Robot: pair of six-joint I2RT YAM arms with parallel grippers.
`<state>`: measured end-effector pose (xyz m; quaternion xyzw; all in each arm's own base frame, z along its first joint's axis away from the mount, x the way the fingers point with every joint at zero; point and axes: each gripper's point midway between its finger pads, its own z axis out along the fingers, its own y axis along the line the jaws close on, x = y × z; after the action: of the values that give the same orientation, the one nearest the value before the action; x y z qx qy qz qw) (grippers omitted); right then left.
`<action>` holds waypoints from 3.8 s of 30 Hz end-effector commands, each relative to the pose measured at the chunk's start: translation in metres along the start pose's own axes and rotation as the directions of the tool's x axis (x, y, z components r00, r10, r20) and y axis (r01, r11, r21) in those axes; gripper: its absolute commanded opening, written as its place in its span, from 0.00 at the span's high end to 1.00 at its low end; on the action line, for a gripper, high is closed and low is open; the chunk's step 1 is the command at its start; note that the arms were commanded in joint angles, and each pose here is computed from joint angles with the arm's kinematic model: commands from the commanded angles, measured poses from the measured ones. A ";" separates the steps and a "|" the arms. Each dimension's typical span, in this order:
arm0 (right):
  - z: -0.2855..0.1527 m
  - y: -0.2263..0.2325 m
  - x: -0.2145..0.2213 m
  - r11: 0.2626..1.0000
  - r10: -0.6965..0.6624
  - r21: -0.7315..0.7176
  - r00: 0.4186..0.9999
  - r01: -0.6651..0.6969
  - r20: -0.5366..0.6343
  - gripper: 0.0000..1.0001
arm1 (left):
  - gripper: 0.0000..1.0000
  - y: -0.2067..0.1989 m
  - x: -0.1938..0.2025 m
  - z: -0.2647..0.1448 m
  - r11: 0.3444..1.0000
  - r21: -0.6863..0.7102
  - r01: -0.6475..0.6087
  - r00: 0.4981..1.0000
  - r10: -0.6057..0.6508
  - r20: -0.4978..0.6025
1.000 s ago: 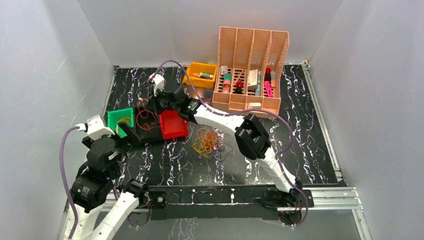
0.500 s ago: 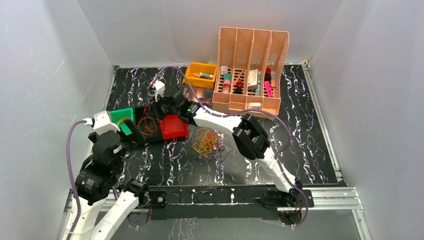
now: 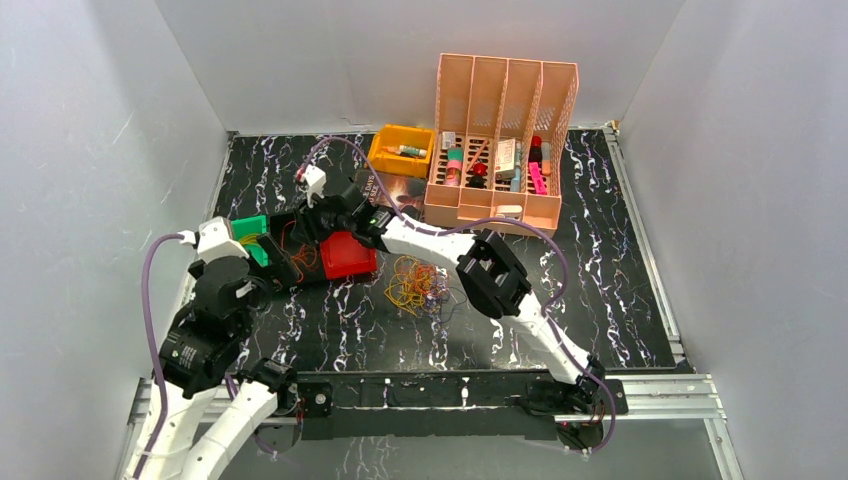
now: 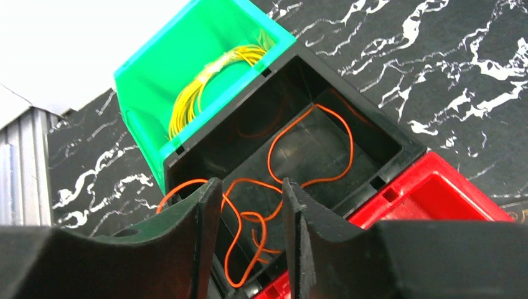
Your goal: Untangle the cables
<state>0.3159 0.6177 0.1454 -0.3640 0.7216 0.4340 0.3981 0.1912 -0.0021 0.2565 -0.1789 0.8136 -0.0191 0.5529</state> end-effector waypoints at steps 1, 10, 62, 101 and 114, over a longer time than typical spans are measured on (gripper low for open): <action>-0.032 0.016 -0.063 0.996 -0.091 0.014 0.987 0.090 0.132 0.49 | 0.02 -0.001 0.004 0.005 1.000 -0.009 0.014 1.000 -0.014 -0.015; -0.112 0.002 -0.086 0.983 -0.113 0.161 0.975 0.083 0.190 0.44 | 0.03 -0.010 0.026 0.019 0.999 -0.028 0.021 0.992 -0.024 -0.122; -0.284 -0.017 0.087 0.942 0.131 0.317 0.991 -0.112 -0.039 0.61 | 0.42 -0.008 0.124 0.162 0.967 -0.240 0.088 0.852 -0.198 -0.484; -0.281 -0.015 0.101 0.944 0.159 0.304 0.984 -0.128 -0.082 0.62 | 0.52 0.019 0.115 0.188 0.954 -0.300 0.019 0.860 -0.168 -0.482; -0.284 -0.014 0.105 0.944 0.170 0.302 0.981 -0.135 -0.092 0.62 | 0.87 0.017 0.100 0.218 0.951 -0.310 0.013 0.872 -0.163 -0.462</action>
<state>0.2098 0.3296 0.1160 -0.2749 0.8385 0.3112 0.3529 0.3334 0.0116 0.0625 -0.2843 0.9190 0.0305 0.2713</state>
